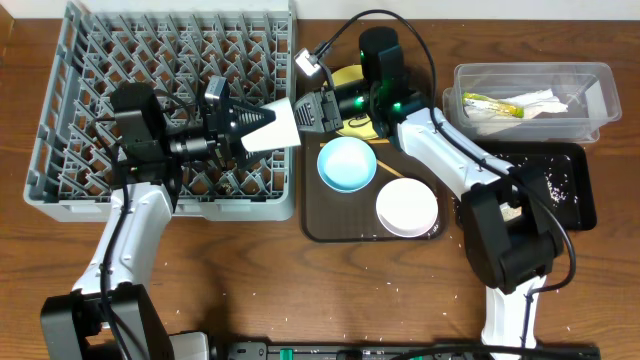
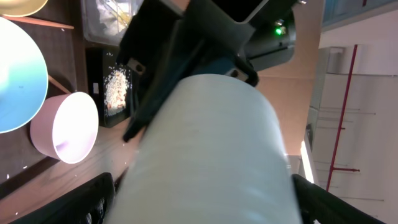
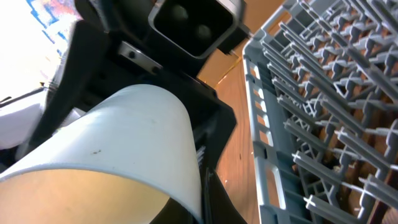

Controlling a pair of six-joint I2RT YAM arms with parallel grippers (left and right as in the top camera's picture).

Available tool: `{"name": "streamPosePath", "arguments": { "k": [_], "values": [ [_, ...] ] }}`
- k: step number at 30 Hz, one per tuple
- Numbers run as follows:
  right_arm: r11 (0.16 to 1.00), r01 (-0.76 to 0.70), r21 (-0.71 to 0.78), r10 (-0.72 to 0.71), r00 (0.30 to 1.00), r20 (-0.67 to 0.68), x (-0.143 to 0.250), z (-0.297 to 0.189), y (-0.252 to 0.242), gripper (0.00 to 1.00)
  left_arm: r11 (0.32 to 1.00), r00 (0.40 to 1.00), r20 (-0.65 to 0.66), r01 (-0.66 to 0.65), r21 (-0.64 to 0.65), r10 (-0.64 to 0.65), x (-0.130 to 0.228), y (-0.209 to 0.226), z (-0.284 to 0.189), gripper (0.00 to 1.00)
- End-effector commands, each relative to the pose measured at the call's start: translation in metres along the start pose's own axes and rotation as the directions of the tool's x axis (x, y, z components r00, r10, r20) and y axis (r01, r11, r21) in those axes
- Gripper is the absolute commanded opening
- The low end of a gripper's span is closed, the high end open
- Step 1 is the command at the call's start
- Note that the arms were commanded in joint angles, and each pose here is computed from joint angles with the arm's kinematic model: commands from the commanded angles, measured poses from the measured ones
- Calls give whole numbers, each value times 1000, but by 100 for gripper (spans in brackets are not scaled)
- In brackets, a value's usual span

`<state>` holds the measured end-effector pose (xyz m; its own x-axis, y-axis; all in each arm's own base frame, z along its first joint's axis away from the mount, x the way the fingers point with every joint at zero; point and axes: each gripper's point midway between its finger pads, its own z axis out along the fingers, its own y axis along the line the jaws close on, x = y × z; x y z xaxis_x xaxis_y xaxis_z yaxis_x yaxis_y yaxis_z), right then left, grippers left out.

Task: Sort waste into correct bins and load items into the dishwasher
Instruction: 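Move the white cup left and hand it to the left gripper, then release the cup from the right gripper and retract the right arm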

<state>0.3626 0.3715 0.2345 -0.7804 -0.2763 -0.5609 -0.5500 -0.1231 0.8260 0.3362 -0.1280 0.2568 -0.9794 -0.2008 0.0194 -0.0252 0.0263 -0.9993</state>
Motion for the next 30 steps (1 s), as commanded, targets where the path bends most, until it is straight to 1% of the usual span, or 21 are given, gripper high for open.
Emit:
{"name": "streamPosePath", "arguments": {
  "k": [1,4,5,7,10,11,14,15,17,20,21,22,23,24,25,26,30],
  "values": [
    [998,-57,-18,56,998,-29,13,2,-15,1,1000,999,-19,-25,10,26,2,-7,0,88],
    [998,-61,-18,60,998,-30,13,2,-16,1,1000,999,-19,-28,10,29,2,-7,0,83],
    [998,-61,-18,60,998,-30,13,2,-16,1,1000,999,-19,-28,10,29,2,-7,0,79],
    [998,-62,-13,62,998,-27,13,2,-17,1,1000,999,-19,-28,10,28,2,-7,0,68],
    [998,-62,-4,62,998,-19,11,1,-18,1,1000,999,-19,-28,10,28,2,-7,0,56],
    [998,-62,0,62,998,-14,11,-1,-19,4,1000,999,-19,-28,10,28,2,-7,0,53],
    [998,-62,4,62,998,-7,9,-4,-20,21,1000,999,-19,-29,10,29,2,-7,0,42],
    [998,-64,8,64,998,1,7,-8,-21,34,999,999,-18,-38,10,38,2,-8,0,36],
    [998,-64,11,64,998,13,3,-12,-22,39,997,997,-17,-72,13,72,1,-10,0,32],
    [999,-45,27,43,998,46,-6,-28,-25,46,992,992,-13,-129,18,129,-1,-17,0,32],
    [998,-45,52,41,996,79,-12,-41,-30,51,987,987,-9,-159,20,159,-3,-21,-1,31],
    [995,-50,81,41,992,117,-18,-58,-37,58,972,972,13,-233,19,233,-7,-27,-4,24],
    [993,-56,101,42,989,141,-22,-68,-41,66,965,965,30,-261,15,260,-11,-29,-6,19],
    [990,-63,123,42,985,167,-26,-78,-46,71,960,959,56,-279,7,278,-15,-31,-9,15],
    [986,-74,149,44,979,198,-30,-90,-51,78,959,955,92,-283,-5,283,-22,-31,-13,14],
    [979,-91,180,47,970,237,-35,-105,-58,82,960,950,139,-280,-22,281,-31,-30,-18,13],
    [956,-145,255,52,940,338,-46,-148,-74,93,963,898,348,-253,-97,271,-69,-25,-44,8]
  ]
}}
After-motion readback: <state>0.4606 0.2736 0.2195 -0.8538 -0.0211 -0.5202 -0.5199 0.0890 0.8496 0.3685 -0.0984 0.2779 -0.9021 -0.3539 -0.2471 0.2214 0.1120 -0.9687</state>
